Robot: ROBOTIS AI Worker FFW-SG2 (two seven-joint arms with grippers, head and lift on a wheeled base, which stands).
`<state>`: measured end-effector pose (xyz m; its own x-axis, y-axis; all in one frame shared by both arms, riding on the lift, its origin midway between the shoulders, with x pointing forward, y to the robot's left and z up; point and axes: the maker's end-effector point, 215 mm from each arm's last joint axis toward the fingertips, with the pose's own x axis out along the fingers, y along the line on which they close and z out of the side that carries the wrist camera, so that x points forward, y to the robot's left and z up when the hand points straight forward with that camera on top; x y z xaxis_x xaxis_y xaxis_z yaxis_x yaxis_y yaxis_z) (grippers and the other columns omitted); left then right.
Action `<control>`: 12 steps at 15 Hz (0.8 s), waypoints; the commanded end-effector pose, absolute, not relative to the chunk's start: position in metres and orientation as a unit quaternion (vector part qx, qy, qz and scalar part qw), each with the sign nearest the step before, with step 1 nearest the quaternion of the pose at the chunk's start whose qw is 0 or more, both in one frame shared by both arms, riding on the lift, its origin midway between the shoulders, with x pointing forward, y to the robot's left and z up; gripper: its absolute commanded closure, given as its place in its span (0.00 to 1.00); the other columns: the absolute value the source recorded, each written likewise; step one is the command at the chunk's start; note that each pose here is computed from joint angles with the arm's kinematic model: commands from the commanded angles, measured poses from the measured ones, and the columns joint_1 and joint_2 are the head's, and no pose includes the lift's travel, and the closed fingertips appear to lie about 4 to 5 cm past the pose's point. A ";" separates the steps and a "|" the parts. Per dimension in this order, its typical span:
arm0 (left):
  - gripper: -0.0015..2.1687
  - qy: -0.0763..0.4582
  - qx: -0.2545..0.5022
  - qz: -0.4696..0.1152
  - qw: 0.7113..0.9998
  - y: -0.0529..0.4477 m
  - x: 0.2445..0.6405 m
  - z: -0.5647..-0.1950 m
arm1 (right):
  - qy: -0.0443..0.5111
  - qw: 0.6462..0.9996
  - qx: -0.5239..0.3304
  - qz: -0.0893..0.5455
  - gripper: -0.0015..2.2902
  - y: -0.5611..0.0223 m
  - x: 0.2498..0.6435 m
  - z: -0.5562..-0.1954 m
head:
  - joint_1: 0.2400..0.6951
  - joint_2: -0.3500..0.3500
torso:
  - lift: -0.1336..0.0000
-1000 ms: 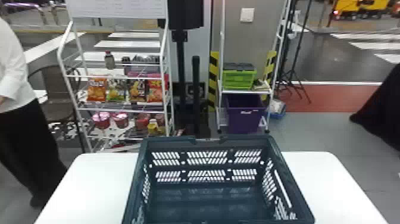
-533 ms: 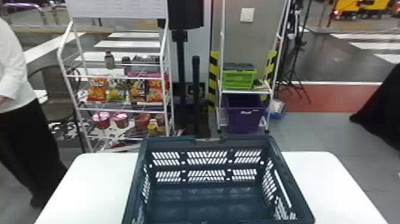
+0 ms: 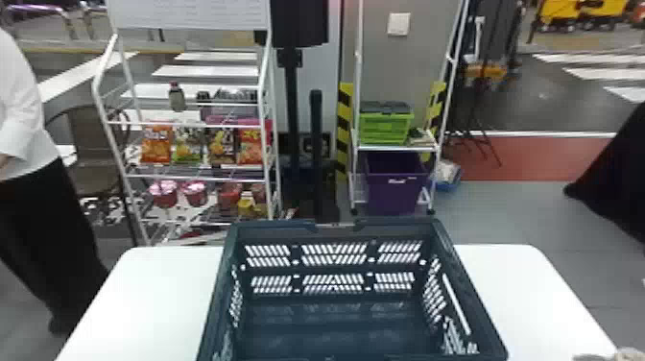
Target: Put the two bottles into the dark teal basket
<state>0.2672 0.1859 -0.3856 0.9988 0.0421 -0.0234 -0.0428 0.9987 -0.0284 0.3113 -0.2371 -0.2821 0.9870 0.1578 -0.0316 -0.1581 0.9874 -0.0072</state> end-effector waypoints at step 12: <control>0.99 0.020 0.004 0.006 1.000 0.171 0.256 -0.397 | 0.024 0.992 -0.018 0.119 0.73 -0.180 0.397 -0.268 | 0.57 0.50 | 1.00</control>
<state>0.2564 0.1724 -0.3963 0.9991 0.0142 -0.0410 -0.0142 0.9999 0.0022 0.3851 -0.1811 -0.2565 0.9718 0.2356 -0.0107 -0.2359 0.9712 -0.0339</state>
